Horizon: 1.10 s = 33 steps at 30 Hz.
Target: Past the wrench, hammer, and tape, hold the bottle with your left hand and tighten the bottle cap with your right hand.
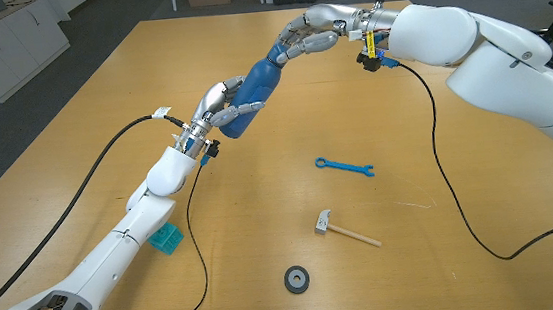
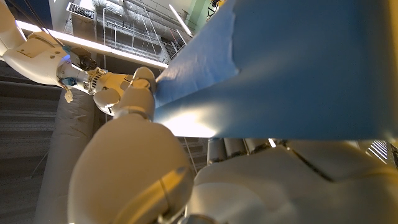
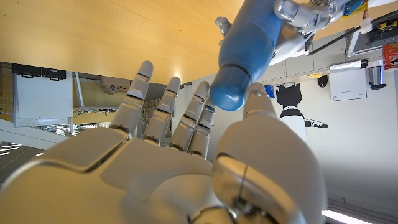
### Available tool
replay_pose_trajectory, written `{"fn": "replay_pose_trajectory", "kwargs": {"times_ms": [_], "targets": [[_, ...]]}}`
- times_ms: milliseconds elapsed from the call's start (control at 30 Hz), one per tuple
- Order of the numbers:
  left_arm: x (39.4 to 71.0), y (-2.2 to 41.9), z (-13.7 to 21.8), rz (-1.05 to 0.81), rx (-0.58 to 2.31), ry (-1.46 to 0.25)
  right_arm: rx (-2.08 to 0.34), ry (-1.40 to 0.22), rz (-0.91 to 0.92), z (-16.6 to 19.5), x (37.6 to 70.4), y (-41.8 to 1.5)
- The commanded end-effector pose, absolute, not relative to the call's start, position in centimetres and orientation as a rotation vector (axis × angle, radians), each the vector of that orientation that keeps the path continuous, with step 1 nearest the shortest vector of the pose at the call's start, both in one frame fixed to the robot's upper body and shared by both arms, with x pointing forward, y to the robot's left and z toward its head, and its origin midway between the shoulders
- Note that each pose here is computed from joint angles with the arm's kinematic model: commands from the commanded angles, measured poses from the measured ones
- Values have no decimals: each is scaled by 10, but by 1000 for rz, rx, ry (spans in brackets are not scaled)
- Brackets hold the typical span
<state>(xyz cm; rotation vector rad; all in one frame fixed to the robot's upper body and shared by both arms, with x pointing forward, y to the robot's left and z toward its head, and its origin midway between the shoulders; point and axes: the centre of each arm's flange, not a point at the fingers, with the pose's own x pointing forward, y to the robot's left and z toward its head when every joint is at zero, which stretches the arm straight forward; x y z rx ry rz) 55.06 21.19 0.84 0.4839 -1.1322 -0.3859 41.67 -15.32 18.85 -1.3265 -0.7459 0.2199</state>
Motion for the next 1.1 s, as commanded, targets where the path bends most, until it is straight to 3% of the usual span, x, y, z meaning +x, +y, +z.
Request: {"fn": "replay_pose_trajectory", "kwargs": {"times_ms": [33,1100], "targets": [[548,211,10,-388,481,-1142,-1293,-755,181,188,418,-152],[529,208,19,-232,630,-1216,-1168,-623,265,188,429,-157]]}}
